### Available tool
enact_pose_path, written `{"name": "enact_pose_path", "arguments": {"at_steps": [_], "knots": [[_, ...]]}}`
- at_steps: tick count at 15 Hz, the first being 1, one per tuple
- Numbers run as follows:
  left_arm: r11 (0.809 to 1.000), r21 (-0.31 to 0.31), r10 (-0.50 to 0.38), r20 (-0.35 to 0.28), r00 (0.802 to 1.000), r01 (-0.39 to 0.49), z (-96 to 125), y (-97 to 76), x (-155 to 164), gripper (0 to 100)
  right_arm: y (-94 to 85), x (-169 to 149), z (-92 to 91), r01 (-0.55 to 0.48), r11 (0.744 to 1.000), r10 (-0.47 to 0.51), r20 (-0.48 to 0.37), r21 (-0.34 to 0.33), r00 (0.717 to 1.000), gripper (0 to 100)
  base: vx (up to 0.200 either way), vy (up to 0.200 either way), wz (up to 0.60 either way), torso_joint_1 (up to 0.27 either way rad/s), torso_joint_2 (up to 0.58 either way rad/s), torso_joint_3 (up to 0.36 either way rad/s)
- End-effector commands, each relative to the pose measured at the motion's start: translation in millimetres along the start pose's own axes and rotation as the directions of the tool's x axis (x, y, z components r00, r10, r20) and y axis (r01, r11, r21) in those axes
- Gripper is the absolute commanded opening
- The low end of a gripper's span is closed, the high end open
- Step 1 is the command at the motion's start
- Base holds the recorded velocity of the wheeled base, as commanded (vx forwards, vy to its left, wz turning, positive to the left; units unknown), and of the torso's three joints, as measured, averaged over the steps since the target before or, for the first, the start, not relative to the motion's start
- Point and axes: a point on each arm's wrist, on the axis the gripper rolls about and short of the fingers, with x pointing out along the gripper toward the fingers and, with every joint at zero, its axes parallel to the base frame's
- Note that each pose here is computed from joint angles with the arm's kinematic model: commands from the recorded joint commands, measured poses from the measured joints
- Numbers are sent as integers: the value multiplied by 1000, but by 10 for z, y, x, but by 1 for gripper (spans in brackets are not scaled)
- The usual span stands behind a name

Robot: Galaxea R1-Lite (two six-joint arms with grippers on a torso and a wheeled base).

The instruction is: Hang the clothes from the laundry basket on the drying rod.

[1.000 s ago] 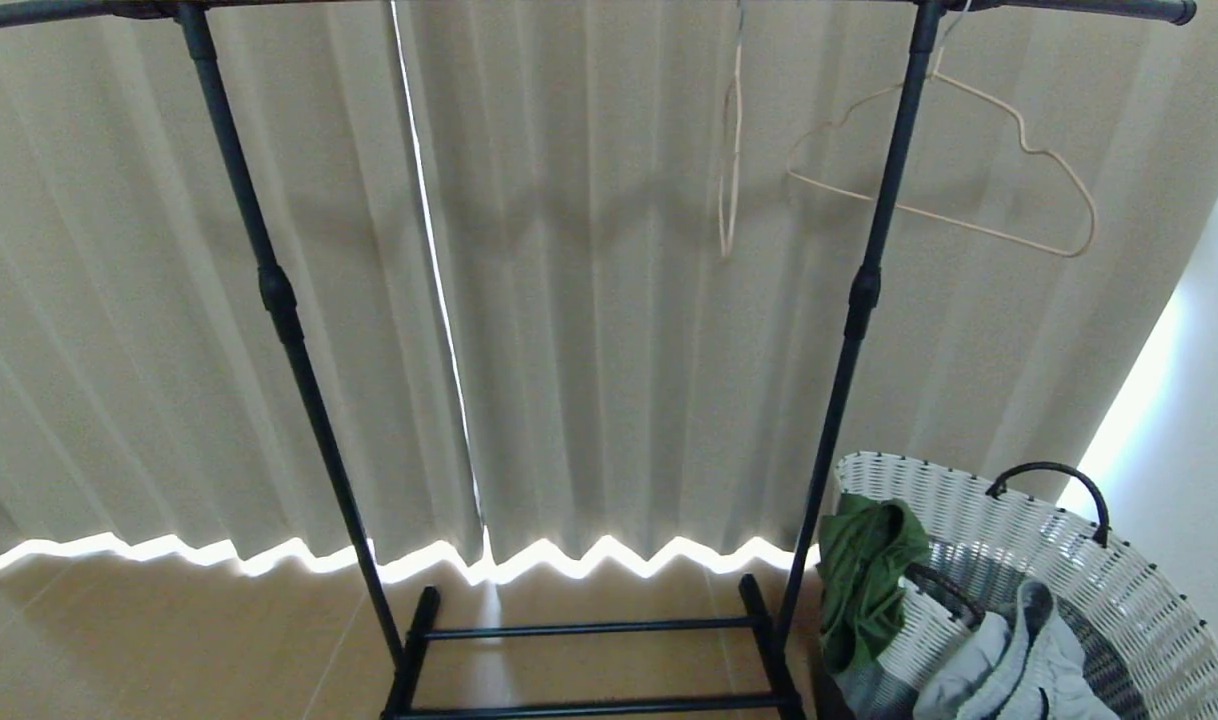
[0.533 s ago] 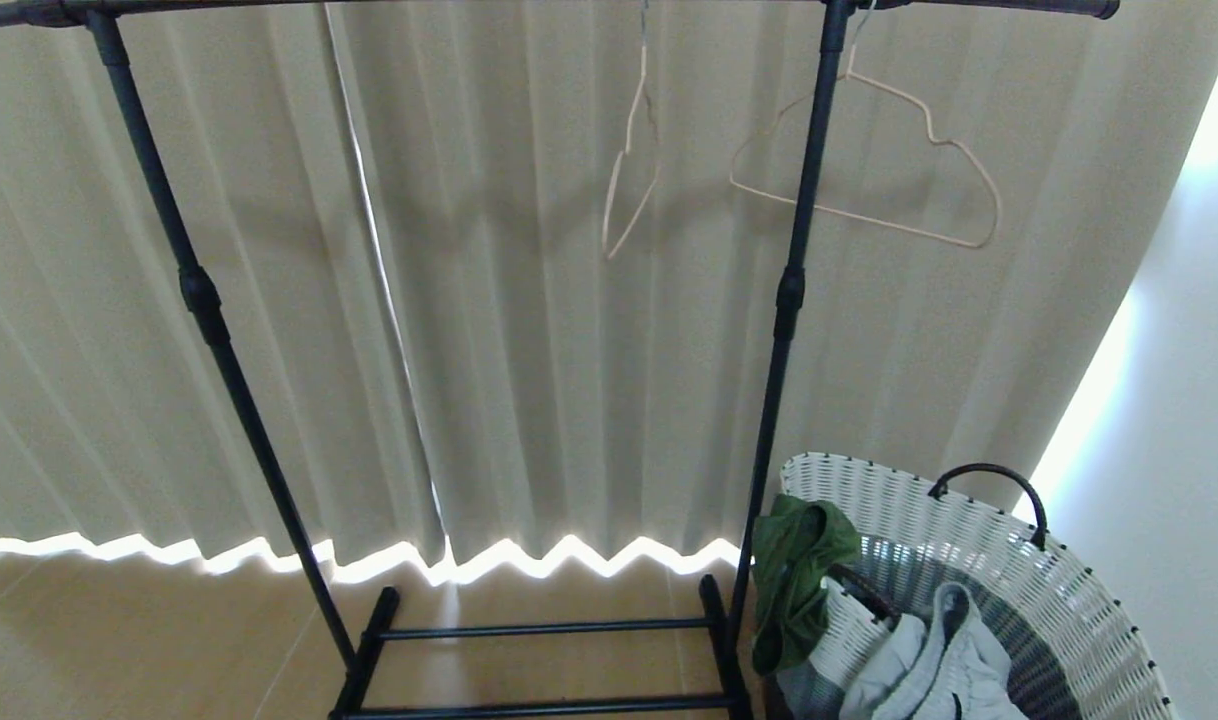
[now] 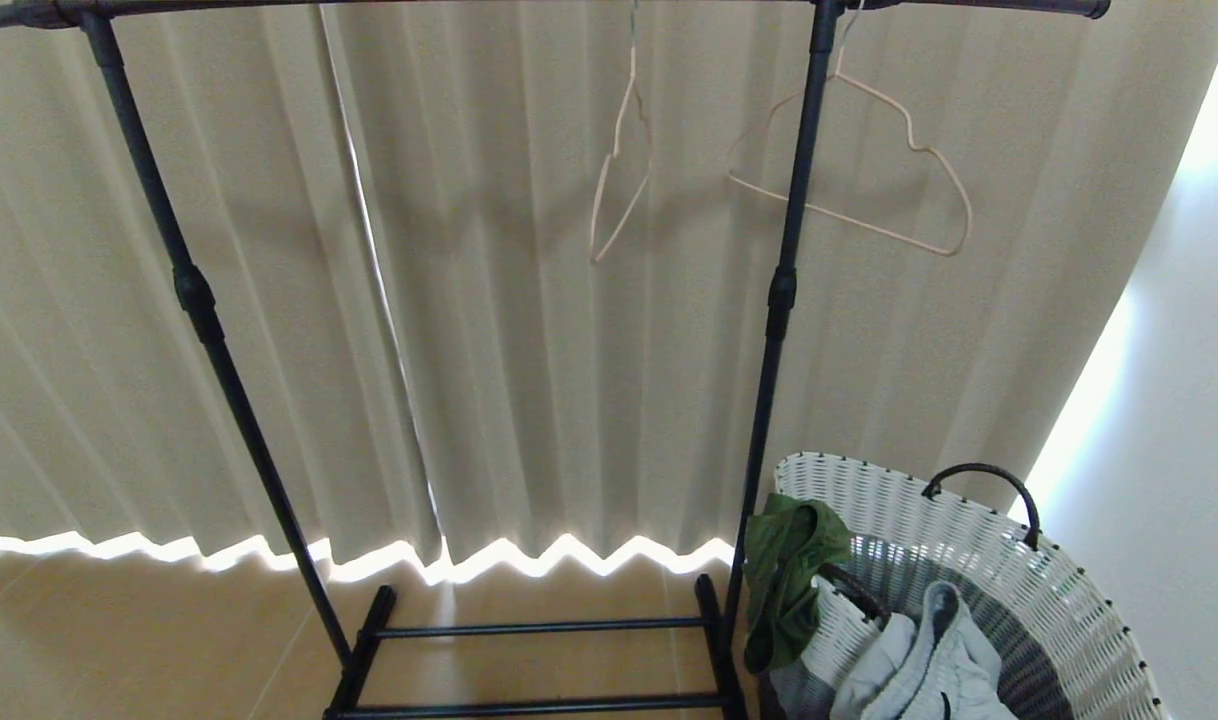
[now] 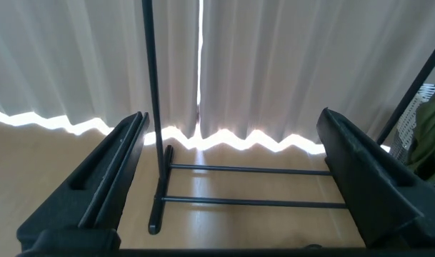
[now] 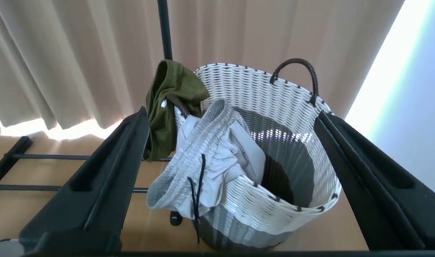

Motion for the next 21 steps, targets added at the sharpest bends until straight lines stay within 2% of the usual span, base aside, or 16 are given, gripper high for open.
{"name": "enact_pose_path", "arguments": {"at_steps": [1,11,17,18,19,21], "knots": [[1000,0,0,0,1000,0,0,0,0,100,0,-1,0,0,1000,0,0,0,1000,100,200,0,0,7,-2,2],[1000,0,0,0,1000,0,0,0,0,100,-1,-1,0,6,1000,-6,1,3,1000,100,200,0,0,3,0,2],[1000,0,0,0,1000,0,0,0,0,100,-3,-4,9,17,1000,-16,4,-11,1000,100,0,0,0,0,0,0],[1000,2,0,0,1000,0,0,0,0,100,5,-34,93,-11,999,12,15,-36,1000,100,0,0,0,0,0,0],[1000,2,0,0,1000,0,0,0,0,100,2,-20,157,-31,998,30,-17,-53,999,100,0,0,0,0,0,0],[1000,0,0,0,1000,0,0,0,0,100,-2,98,311,-93,985,65,-188,-142,980,100,0,0,0,0,0,0]]}}
